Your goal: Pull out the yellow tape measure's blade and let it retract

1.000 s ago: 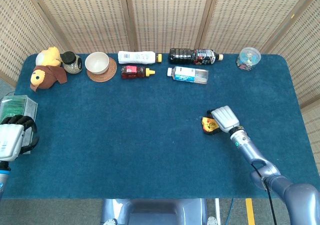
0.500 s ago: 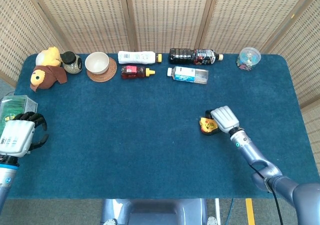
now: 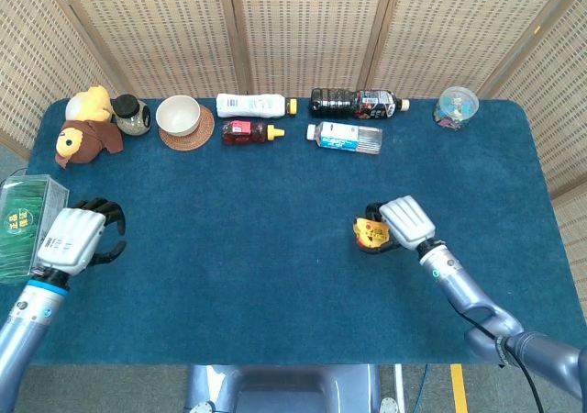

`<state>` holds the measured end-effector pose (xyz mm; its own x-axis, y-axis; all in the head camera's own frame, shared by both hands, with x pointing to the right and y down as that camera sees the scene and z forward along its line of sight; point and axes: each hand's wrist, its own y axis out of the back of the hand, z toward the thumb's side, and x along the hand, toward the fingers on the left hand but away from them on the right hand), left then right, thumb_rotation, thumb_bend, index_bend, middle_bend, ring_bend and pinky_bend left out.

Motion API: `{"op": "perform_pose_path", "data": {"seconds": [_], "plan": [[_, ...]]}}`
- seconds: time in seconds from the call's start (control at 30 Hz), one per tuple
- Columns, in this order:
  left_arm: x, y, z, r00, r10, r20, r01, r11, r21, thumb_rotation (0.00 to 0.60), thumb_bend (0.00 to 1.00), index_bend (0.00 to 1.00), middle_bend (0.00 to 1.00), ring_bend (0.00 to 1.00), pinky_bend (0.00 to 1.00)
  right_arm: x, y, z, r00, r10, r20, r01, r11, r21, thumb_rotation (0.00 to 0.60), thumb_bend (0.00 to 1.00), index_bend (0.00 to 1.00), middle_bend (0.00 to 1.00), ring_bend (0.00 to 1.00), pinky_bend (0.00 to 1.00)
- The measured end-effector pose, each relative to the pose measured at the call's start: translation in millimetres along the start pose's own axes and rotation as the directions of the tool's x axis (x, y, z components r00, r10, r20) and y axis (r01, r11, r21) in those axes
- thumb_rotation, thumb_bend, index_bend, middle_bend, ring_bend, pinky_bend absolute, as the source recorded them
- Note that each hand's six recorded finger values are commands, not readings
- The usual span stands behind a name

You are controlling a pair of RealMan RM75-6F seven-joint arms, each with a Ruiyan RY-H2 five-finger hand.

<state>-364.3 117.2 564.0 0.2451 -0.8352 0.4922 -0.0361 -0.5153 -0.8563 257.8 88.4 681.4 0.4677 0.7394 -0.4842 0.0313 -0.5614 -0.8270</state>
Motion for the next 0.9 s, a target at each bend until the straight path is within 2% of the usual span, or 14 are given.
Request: {"op": "perform_pose_path", "data": {"seconds": [0.3,0.53,0.8,0.9], "plan": [[26,-3,36,0.994,-0.051,0.092,0.058,0.995,-0.08,0.6,0.28,0.55,0.41,0.34,0.41,16,23,21,0.998,-0.055,-0.024,0.054,0.997,-0.047,0.386,0.17,0.58,0.61,0.62,0.65],[53,-3,76,0.977,-0.088,0.196,0.11,0.989,-0.104,0.6,0.28,0.55,0.45,0.43,0.53,28,36,35,0.996,-0.082,-0.039,0.08,0.995,-0.057,0.382,0.17,0.58,0.61,0.62,0.66],[80,-1,121,0.951,-0.086,0.298,0.117,0.989,-0.087,0.6,0.27,0.55,0.45,0.44,0.49,36,41,47,0.995,-0.087,-0.05,0.084,0.995,-0.05,0.385,0.17,0.58,0.61,0.62,0.66],[87,-1,137,0.941,-0.078,0.33,0.111,0.99,-0.083,0.6,0.27,0.55,0.45,0.42,0.43,38,41,50,0.995,-0.086,-0.056,0.083,0.995,-0.049,0.382,0.17,0.58,0.61,0.62,0.66]]}}
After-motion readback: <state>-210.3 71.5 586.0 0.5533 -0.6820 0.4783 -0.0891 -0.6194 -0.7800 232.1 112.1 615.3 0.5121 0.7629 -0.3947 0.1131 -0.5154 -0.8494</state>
